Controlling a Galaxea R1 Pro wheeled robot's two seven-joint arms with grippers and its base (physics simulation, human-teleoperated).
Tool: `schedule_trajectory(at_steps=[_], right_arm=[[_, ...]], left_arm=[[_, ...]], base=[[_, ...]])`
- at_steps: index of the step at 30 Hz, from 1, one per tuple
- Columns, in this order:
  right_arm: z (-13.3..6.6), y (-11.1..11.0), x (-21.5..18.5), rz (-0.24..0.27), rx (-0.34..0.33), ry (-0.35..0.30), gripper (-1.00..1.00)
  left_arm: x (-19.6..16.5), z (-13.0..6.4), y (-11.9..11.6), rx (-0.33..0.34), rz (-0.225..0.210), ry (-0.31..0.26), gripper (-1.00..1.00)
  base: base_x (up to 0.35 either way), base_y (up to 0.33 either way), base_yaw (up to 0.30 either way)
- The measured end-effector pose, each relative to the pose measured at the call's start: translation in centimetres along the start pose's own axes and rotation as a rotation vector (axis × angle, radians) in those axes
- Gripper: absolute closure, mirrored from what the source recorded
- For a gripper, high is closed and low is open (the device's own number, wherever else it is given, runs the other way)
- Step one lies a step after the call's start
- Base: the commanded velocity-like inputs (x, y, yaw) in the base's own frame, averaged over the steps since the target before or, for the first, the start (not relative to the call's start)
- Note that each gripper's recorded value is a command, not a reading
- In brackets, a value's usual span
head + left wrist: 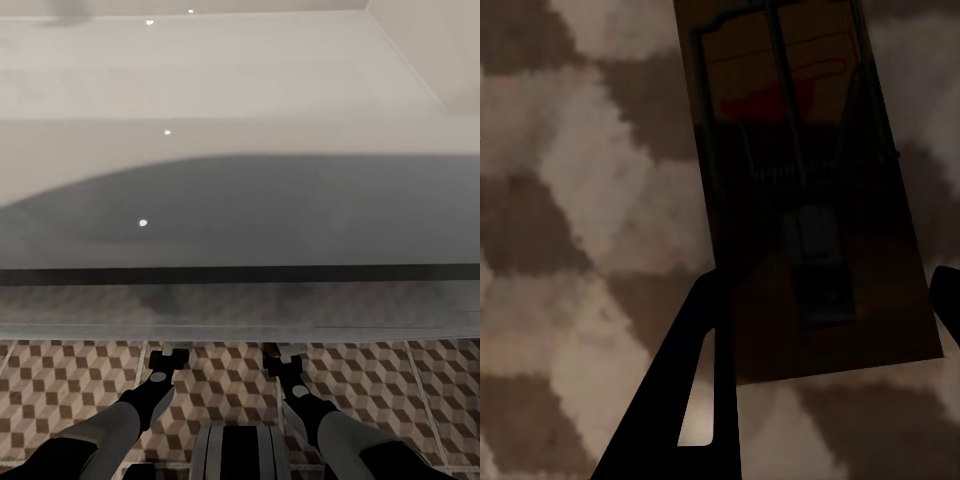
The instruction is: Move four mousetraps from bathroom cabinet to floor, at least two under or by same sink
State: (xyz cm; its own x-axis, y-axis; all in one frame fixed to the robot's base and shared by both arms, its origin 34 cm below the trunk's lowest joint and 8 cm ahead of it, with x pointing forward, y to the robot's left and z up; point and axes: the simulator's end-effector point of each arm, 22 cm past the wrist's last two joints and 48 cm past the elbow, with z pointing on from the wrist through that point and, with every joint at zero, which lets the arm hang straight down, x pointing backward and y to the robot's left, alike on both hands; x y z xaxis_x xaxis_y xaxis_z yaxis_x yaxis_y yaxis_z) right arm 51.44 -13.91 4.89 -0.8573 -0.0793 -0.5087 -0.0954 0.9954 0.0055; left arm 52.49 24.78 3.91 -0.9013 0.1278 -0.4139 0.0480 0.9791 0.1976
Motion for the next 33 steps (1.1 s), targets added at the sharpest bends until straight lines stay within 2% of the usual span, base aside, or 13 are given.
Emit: schedule_trajectory(at_steps=[33], right_arm=[[0.00,0.08,-0.25,0.001,-0.003,-0.011,1.00]], left_arm=[[-0.62,-0.06,-0.22,0.004,-0.003,-0.030,1.00]], base=[[0.000,0.000,0.000]])
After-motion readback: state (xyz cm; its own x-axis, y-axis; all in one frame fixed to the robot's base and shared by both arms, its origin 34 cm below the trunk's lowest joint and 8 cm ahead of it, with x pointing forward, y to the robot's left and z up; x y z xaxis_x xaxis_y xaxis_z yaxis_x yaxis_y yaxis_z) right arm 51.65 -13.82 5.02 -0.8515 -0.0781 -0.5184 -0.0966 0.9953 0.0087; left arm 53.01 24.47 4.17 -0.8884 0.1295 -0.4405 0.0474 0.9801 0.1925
